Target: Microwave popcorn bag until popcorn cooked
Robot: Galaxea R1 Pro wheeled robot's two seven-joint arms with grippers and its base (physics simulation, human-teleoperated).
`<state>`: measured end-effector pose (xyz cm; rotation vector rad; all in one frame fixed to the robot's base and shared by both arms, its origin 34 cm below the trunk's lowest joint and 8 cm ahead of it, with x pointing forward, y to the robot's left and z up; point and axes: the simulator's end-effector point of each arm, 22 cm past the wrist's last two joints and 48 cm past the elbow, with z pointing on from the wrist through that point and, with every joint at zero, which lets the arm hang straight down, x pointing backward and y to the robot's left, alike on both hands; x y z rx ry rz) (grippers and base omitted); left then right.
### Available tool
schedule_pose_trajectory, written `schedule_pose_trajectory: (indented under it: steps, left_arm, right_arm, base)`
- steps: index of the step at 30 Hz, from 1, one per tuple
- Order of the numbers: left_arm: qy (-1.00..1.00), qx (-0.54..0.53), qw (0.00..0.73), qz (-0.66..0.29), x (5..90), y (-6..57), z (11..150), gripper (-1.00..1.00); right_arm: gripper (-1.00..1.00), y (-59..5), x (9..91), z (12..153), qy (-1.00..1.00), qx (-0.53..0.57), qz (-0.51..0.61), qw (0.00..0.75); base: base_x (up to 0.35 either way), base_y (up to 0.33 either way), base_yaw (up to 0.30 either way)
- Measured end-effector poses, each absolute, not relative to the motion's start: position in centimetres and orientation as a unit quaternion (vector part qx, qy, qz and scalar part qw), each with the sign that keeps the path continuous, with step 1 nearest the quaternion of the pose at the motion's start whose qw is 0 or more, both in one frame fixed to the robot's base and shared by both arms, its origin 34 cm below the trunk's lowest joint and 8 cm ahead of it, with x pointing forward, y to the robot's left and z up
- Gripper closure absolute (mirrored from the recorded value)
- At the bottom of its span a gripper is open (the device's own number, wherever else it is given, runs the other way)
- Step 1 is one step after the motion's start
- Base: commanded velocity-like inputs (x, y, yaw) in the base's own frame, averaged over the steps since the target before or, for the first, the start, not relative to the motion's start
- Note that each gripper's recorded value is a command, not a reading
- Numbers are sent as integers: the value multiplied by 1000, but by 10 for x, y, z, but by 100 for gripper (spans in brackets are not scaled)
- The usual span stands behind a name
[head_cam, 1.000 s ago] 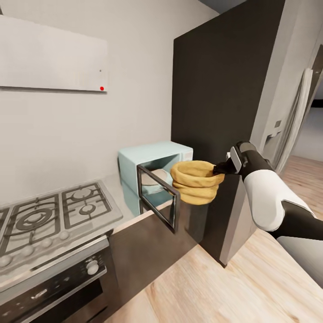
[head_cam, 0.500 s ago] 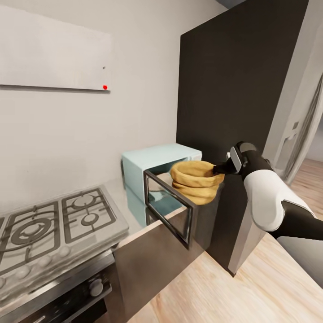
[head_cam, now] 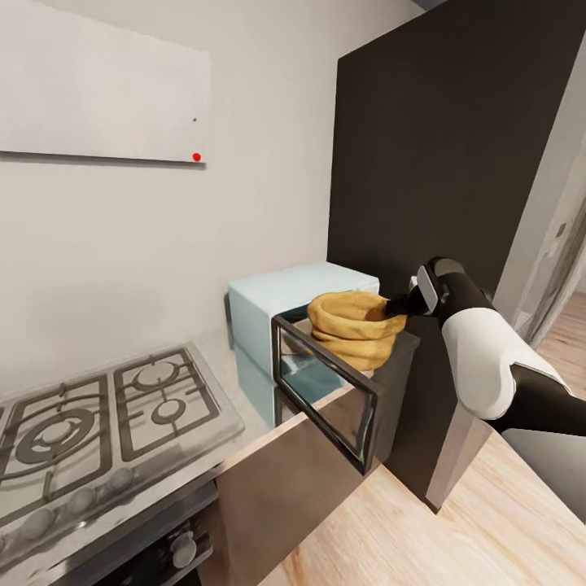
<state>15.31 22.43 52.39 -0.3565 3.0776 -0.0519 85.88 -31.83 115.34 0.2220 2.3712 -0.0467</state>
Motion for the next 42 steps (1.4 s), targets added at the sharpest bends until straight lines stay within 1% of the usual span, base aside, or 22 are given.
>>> schedule_pose_trajectory:
  steps: [12,42]
  left_arm:
    - [993,-115,22,-17,153,224,524,-100]
    - [993,-115,22,-17,154,224,524,-100]
  right_arm:
    - [100,-329,855,1143,928,90,-31,360]
    - [100,-325,853,1133,931,88,-29,353]
  base:
    - [1,0,0]
    - [0,0,0]
